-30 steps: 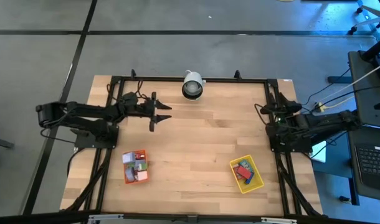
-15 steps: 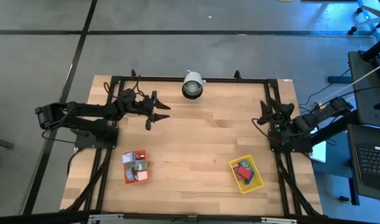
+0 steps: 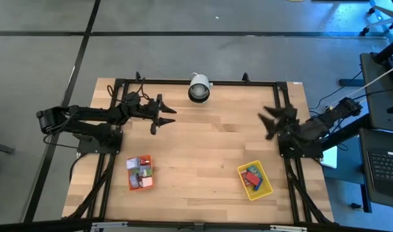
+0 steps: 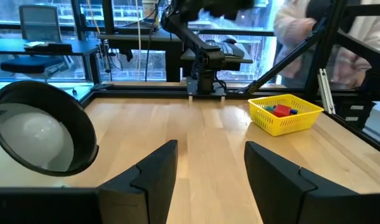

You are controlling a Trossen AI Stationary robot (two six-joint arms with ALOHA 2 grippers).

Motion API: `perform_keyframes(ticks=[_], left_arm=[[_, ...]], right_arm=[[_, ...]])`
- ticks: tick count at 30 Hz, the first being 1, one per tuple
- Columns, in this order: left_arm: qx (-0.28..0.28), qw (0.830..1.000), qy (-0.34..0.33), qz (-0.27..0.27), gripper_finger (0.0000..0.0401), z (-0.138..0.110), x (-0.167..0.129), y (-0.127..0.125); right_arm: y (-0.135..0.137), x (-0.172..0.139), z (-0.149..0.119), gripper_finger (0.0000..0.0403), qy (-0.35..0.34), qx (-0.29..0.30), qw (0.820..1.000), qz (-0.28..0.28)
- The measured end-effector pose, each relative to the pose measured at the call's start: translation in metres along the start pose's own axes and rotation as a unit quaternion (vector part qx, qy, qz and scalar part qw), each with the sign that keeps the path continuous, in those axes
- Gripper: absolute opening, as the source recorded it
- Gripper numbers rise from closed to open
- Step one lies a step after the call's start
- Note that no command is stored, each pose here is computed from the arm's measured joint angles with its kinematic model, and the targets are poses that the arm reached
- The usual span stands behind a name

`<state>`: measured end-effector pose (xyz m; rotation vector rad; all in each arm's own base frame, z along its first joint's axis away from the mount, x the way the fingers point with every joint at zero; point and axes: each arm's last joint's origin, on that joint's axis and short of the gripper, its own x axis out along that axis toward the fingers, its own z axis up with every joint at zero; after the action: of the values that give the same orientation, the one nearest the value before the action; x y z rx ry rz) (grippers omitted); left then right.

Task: Pick & Place Office items
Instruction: Return to Home Position

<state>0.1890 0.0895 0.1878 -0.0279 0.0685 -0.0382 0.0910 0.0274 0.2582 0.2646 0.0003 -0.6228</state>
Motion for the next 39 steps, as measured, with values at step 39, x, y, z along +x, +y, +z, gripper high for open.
perform_keyframes(ticks=[39], left_arm=[[0.024, 0.999, -0.024, 0.02, 0.0182, 0.005, 0.003, -0.003]], right_arm=[[-0.039, 0.052, -0.069, 0.0219, -0.039, -0.13, 0.932, 0.337]])
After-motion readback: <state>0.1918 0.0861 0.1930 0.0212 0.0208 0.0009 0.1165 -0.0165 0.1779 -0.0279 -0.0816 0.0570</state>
